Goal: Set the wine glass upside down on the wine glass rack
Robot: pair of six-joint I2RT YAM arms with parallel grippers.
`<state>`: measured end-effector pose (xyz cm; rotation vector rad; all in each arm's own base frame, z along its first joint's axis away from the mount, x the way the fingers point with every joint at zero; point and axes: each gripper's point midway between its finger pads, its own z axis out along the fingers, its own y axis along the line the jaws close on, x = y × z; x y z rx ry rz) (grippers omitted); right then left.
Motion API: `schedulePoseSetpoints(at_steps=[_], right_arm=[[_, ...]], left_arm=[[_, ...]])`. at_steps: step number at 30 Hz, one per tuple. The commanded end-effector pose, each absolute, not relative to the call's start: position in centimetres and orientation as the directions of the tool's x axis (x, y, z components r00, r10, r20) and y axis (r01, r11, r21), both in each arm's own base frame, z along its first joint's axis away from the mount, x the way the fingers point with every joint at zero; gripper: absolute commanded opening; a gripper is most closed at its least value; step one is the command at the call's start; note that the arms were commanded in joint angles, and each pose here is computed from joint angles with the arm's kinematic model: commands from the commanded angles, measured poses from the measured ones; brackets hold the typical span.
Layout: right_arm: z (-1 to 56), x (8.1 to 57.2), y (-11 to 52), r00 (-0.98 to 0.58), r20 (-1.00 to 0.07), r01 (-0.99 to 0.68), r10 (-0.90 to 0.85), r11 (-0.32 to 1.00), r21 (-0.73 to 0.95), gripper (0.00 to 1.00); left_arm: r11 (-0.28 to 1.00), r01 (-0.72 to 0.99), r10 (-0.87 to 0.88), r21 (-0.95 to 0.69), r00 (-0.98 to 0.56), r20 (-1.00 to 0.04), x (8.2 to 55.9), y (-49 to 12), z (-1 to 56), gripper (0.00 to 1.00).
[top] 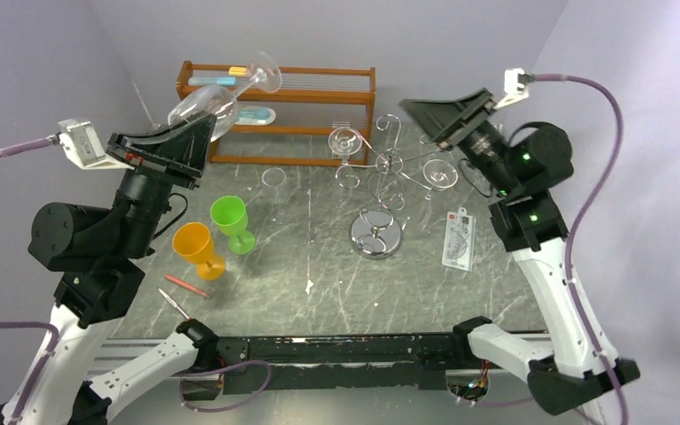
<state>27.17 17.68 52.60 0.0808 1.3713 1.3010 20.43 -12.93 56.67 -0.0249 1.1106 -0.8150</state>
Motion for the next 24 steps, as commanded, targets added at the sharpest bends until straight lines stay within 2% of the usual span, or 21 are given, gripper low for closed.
schedulePoseSetpoints(at_steps=[1,10,17,24], right_arm=[[55.6,25.5,23.5,-0.333,-0.65,-0.681,0.683,0.303,0.667,0.65],[56.8,23.8,32.9,-0.37,-0.594,-0.698,0.714,0.208,0.685,0.65],[57.0,24.1,35.0,-0.362,-0.458,-0.636,0.812,0.144,0.758,0.63],[57.8,23.2,34.6,-0.367,-0.306,-0.627,0.878,0.009,0.779,0.59]], left_arm=[[0.576,0.746,-0.71,-0.334,0.254,-0.657,17.9,-14.4,61.4,0.05],[0.424,0.848,-0.776,-0.318,0.158,-0.611,17.8,-17.3,61.6,0.05],[0.333,0.887,-0.806,-0.32,0.092,-0.584,16.8,-18.0,61.0,0.05],[0.316,0.892,-0.816,-0.324,0.08,-0.573,16.2,-17.7,60.5,0.05]])
